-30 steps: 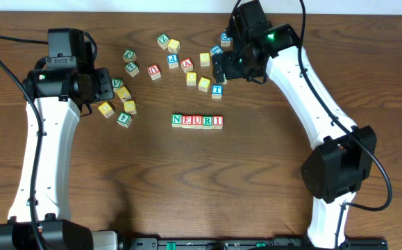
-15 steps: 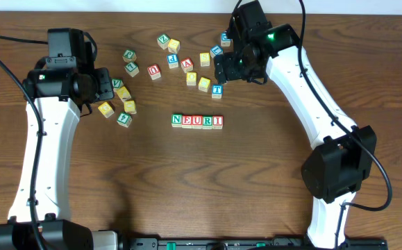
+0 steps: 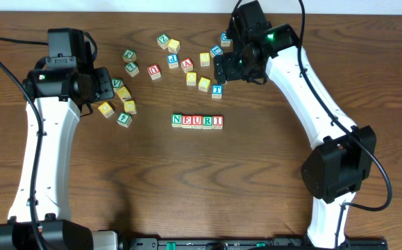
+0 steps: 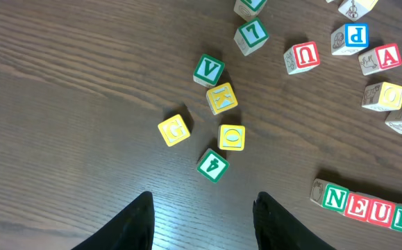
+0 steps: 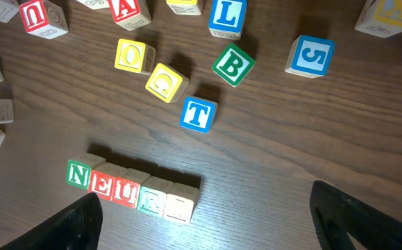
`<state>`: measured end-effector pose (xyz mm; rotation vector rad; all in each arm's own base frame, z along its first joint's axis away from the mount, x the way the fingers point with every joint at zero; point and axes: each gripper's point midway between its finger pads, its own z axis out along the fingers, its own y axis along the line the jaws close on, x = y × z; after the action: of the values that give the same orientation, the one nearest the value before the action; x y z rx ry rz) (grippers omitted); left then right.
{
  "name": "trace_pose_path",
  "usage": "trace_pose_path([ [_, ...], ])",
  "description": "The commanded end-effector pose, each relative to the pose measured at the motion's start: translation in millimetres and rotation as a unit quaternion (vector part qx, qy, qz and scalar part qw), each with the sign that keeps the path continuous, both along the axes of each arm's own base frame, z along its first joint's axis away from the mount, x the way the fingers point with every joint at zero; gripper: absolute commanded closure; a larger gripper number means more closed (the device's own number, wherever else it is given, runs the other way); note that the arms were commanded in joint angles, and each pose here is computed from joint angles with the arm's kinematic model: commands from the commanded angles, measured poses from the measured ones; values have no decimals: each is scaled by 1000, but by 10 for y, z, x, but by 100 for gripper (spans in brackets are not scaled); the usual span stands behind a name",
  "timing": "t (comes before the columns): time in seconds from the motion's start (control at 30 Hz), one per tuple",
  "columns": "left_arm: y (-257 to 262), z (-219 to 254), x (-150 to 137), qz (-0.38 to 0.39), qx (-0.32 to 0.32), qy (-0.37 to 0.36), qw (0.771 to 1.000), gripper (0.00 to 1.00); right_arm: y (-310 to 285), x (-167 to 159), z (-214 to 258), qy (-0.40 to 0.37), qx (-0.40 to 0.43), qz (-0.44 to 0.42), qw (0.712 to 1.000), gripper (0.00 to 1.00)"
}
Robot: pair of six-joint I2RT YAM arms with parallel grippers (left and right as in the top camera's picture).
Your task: Spell out NEURIPS
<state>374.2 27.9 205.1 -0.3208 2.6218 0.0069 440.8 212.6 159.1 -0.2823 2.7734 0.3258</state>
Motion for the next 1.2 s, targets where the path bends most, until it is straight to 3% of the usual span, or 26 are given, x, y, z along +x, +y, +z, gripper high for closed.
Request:
trace_pose_path([
  [0.0,23,-16,-36,12,-2,3,1000,54,63,-2,67,-9,2,7,1000,9],
  [1.17,24,-107,-13,14,-4,16,1000,54,102,7,78,-14,4,10,1000,8],
])
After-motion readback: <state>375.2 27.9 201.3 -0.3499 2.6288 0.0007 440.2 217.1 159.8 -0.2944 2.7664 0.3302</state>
